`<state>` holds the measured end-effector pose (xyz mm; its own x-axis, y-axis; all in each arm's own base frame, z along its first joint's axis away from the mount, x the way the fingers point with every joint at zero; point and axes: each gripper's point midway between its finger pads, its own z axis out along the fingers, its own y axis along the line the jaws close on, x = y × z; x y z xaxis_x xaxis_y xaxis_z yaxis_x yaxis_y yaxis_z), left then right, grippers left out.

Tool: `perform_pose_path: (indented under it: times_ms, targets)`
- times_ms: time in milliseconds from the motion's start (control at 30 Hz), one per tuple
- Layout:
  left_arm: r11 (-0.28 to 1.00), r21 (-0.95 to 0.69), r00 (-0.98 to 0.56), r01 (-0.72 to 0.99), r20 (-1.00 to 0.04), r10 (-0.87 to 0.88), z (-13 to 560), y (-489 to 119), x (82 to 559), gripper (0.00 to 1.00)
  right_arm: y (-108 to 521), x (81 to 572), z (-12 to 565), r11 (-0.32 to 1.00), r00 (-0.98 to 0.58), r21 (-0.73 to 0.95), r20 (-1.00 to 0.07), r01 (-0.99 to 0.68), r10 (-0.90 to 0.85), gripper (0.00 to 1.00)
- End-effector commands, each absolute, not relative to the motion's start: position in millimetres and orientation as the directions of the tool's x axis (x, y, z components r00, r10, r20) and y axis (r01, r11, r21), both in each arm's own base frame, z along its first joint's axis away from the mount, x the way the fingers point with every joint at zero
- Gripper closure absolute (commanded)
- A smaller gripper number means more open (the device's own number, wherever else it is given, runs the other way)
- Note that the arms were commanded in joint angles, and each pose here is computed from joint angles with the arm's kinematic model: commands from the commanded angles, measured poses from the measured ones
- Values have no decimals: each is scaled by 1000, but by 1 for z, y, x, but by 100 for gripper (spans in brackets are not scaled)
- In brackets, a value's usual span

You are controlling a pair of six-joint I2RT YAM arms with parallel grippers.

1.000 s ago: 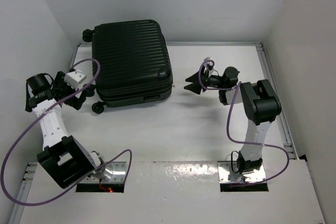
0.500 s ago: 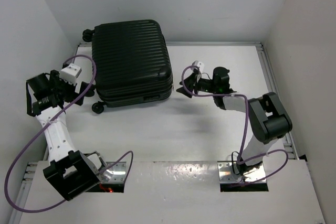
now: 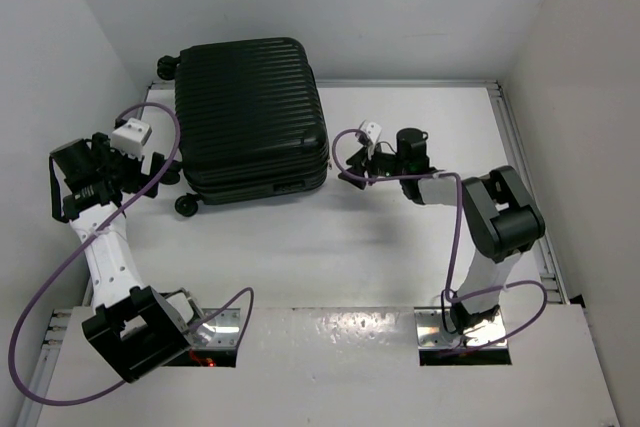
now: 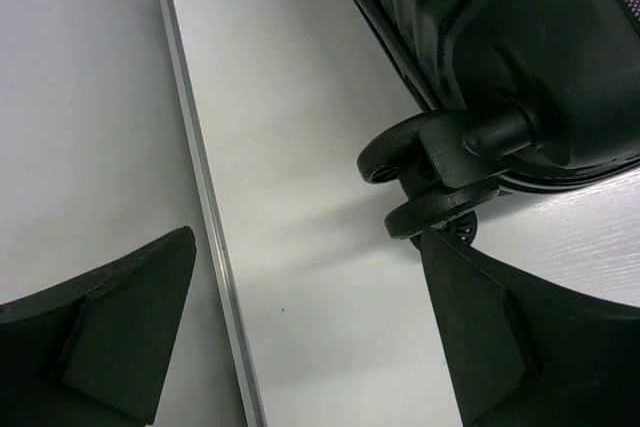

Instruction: Pack the luggage

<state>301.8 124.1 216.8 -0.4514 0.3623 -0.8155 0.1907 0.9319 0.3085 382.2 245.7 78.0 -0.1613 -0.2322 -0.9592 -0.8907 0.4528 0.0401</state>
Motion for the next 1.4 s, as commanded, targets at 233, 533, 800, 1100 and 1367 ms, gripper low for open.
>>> perform_pose_path:
  times_ms: [233,533,800,1100,1367]
  targets:
    - [930,320,-422,180,-829,366,221,127,311,1,276,396,99,381,-73,-15,-974,-925,-216,50]
    - [929,329,-421,171,-828,371,220,129,312,1,291,411,96,371,-52,-34,-974,-928,-219,58]
    - [929,324,-432,180,-822,371,211,130,312,1,299,418,105,326,29,-94,-980,-941,-199,91]
    - [923,343,-449,173,-807,384,205,135,312,1,300,433,128,363,85,-142,-982,-921,-169,100]
    - [945,281,-511,166,-795,327,178,148,331,23,273,500,142,566,138,-280,-950,-776,-281,100]
